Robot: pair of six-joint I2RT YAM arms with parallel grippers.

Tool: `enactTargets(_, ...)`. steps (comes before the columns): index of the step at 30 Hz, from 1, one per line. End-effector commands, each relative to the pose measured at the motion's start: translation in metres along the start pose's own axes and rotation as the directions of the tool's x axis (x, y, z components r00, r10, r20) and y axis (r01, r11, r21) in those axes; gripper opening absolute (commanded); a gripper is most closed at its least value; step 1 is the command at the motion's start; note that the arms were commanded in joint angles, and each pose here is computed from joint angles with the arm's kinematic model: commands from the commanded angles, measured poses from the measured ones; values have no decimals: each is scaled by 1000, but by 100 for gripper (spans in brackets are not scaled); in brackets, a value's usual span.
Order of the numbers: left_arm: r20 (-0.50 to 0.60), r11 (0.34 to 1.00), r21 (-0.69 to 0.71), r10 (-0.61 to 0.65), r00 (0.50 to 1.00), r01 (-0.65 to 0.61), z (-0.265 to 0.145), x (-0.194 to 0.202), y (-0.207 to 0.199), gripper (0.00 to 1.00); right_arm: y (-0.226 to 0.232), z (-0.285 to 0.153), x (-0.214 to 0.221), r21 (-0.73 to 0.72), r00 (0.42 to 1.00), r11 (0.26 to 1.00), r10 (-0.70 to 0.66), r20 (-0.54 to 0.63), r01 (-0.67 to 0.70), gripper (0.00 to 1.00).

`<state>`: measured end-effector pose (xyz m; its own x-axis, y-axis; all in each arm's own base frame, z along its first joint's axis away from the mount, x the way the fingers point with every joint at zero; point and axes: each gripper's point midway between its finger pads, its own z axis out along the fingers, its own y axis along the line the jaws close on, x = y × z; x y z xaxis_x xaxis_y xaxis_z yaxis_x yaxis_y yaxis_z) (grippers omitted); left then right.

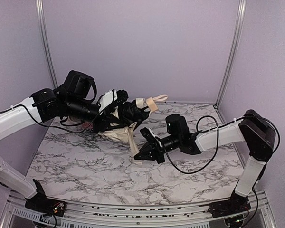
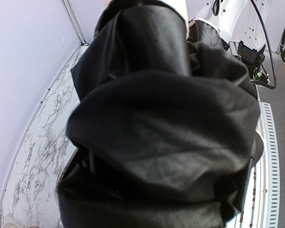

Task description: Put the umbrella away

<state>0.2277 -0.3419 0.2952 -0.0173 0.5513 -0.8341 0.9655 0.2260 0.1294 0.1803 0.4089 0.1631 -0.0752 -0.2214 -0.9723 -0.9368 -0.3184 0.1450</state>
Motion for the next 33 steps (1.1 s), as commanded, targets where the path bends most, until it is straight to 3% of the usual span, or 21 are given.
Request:
enactTargets(1, 127, 999, 32, 37, 991, -42, -19, -41, -6, 0, -43, -5, 52, 216, 987, 975, 88, -137, -57, 0)
enactTargets(5, 149, 990, 125, 46, 988, -65, -14, -50, -33, 0, -109, -37, 71, 424, 984, 905, 113, -139, -44, 0)
enactTargets(9, 177, 951, 287, 66, 982, -116, -13, -54, -79, 0, -193, -83, 58, 598, 987, 802, 97, -128, -1, 0)
enactTargets(11, 120, 935, 329, 97, 988, -132, -7, -37, -95, 0, -221, -104, 30, 615, 994, 789, 50, -95, 19, 0)
enactTargets(13, -5, 934, 343, 113, 994, -105, 4, -3, -101, 0, -231, -117, -12, 607, 996, 790, -51, -76, 87, 0)
enactTargets(16, -196, 942, 331, 119, 973, -48, 17, 57, -104, 0, -222, -128, -60, 580, 968, 775, -219, -125, 251, 0)
enactTargets(19, -256, 962, 273, 100, 962, -28, 19, 77, -99, 0, -193, -129, -84, 507, 939, 791, -295, -176, 343, 0)
enactTargets(21, -224, 984, 177, 70, 972, -30, 16, 67, -84, 0, -171, -125, -85, 435, 929, 821, -314, -195, 369, 0)
enactTargets(23, -116, 1000, 22, 19, 993, -17, 7, 37, -55, 0, -156, -121, -79, 403, 940, 850, -287, -186, 339, 0)
enactTargets(27, 83, 973, -211, -78, 994, 94, -29, -6, 6, 0, -124, -104, -43, 354, 968, 905, -189, -165, 237, 0)
enactTargets(30, 67, 943, -299, -133, 989, 148, -36, 0, 34, 0, -100, -90, -14, 326, 981, 936, -83, -173, 137, 0)
enactTargets(33, -39, 897, -410, -197, 980, 164, -32, 28, 61, 0, -72, -73, -1, 276, 987, 959, -17, -162, 62, 0)
